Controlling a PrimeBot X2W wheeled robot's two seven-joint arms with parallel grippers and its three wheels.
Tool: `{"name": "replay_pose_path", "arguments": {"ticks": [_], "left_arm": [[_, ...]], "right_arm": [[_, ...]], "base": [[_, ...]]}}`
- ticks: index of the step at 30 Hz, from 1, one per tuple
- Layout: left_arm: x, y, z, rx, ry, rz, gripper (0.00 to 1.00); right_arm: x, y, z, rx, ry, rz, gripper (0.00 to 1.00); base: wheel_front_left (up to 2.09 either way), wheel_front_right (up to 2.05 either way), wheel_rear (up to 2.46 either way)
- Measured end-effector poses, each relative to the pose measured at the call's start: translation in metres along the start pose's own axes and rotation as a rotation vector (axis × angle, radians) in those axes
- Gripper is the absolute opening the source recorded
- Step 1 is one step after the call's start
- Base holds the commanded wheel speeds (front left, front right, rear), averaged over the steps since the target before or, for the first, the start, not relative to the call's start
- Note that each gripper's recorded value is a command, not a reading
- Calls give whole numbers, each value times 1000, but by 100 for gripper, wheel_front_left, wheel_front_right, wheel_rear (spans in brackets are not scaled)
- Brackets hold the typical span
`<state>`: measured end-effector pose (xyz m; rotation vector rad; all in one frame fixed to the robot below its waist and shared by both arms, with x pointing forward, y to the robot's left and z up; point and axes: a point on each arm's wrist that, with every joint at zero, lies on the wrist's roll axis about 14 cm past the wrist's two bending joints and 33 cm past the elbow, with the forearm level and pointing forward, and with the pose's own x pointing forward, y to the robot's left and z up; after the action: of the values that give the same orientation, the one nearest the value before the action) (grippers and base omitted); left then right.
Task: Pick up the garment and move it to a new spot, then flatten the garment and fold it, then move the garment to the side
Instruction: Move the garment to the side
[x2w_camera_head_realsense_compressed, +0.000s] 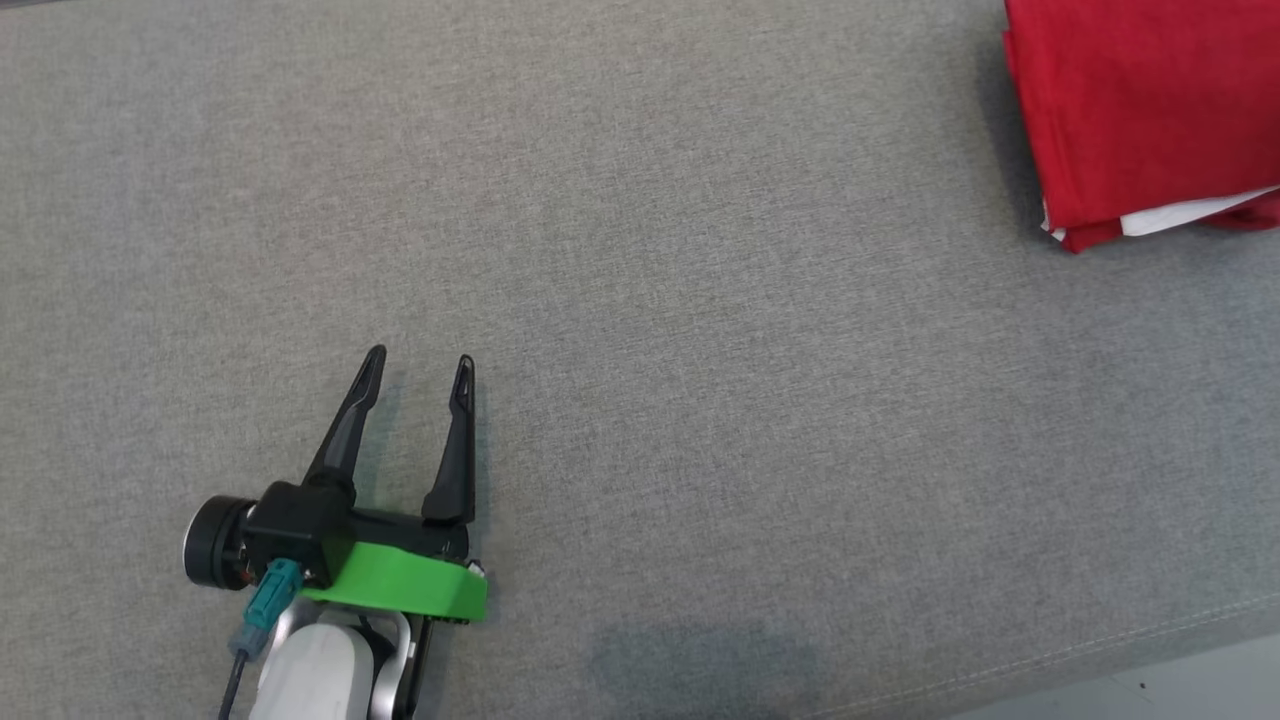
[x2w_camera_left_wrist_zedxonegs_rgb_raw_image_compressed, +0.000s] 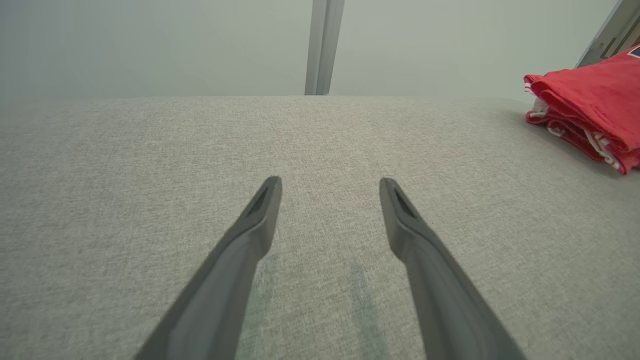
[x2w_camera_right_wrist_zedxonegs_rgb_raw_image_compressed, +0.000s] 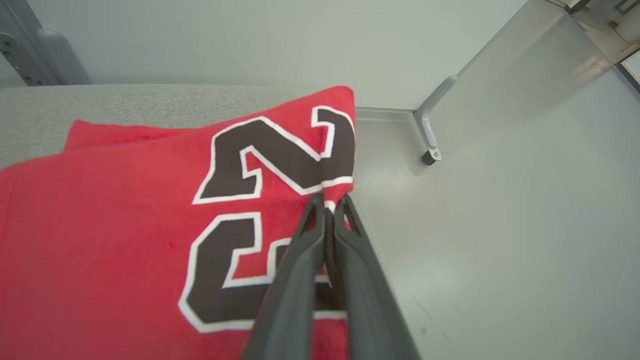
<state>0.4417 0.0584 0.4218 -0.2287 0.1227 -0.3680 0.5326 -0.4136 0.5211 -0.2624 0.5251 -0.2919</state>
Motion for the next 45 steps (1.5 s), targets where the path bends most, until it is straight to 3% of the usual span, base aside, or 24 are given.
{"name": "replay_pose_path", "arguments": {"ticks": [7,8,9,10,24,33,45], "left_arm": [[1,13,-12,6,30,20,100],[1,15,-14,6,34,24,100],[1,16,-15,6,37,28,100],[1,18,-17,5,41,32,100],[2,19,-13,17,34,35,100],[0,23,17,39,-35,59,100],[-29,44,62,2,-139,199,100]], "right_arm": [[26,-2,-18,-99,13,-61,0],[30,-1,-18,-101,8,-65,29],[33,1,-20,-103,9,-67,95],[36,3,-23,-106,13,-69,100],[39,27,-16,-75,-72,-48,100],[11,39,32,-17,-286,-10,100],[-51,117,51,154,-498,178,100]], "base": [[0,0,0],[0,0,0],[0,0,0],[0,0,0],[0,0,0],[0,0,0],[0,0,0]]}}
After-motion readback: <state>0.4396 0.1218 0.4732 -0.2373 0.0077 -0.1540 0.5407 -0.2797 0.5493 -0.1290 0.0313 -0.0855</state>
